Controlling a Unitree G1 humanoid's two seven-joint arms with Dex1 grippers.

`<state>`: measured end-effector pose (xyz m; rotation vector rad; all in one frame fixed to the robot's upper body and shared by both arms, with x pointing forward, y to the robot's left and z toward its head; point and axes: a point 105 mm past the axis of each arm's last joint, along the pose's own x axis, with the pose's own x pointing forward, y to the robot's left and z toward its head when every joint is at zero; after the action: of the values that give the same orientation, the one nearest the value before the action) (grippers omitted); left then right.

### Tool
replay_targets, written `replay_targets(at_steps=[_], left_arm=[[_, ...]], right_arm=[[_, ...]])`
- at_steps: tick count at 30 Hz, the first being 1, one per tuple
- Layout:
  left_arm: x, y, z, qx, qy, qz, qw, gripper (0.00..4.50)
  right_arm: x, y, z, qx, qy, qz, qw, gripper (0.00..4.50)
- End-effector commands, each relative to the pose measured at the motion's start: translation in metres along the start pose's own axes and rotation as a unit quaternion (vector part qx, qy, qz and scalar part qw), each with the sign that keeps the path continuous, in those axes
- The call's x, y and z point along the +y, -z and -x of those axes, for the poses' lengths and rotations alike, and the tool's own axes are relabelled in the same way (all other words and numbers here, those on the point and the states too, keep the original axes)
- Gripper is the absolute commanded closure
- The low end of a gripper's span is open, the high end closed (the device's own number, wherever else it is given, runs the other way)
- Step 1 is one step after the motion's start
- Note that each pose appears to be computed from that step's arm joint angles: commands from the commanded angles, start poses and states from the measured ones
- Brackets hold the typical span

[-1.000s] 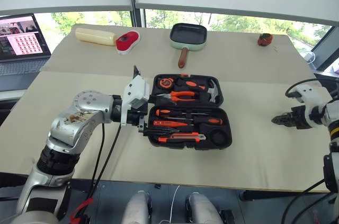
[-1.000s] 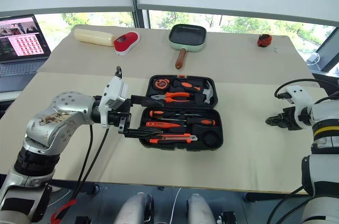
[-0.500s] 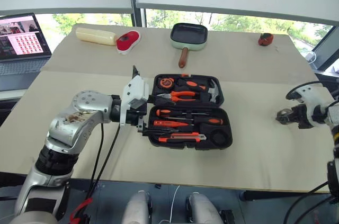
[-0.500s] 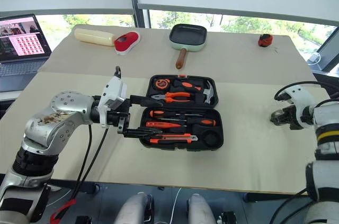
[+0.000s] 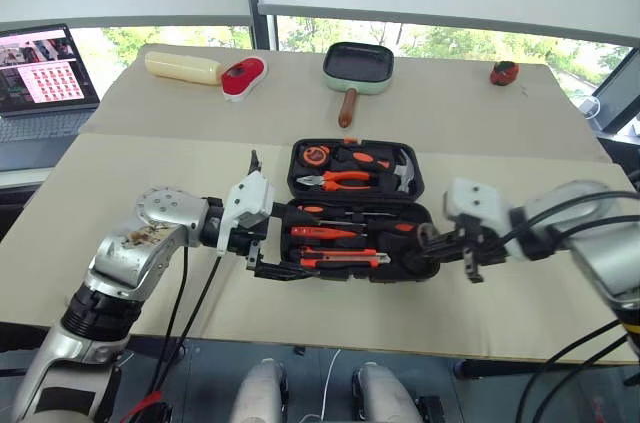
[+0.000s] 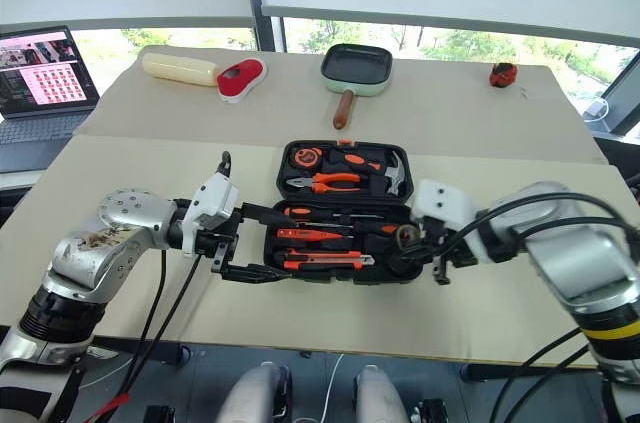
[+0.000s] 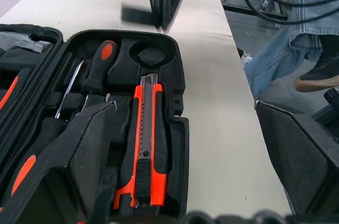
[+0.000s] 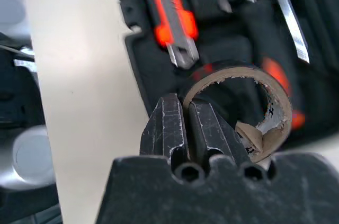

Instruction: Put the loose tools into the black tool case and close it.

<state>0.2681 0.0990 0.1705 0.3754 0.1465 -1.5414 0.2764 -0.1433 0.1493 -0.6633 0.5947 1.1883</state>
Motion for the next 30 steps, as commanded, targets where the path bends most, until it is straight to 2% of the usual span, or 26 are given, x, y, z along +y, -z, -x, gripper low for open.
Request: replay_targets(at_steps=[1,7,13,30], left_arm=[[-0.002,-0.006,0.017,0.003,-0.027,-0.007,1.000,0.00],[-0.003,-0.018,0.019,0.003,-0.044,-0.012,0.999,0.00],[0.006,-0.022,0.015,-0.001,-0.045,-0.032,0.998,0.00],[0.017,-0.031,0.002,-0.020,-0.033,-0.057,0.998,0.00]], right_arm=[[-0.007,-0.011,-0.013,0.003,0.006,0.033,0.999,4.42],[-0.008,0.012,-0.018,0.061,-0.020,0.061,0.996,4.42],[-0.011,0.022,0.003,0.086,-0.015,0.064,0.994,4.42],[0.009,0.045,0.001,0.117,-0.060,0.068,0.989,4.42]])
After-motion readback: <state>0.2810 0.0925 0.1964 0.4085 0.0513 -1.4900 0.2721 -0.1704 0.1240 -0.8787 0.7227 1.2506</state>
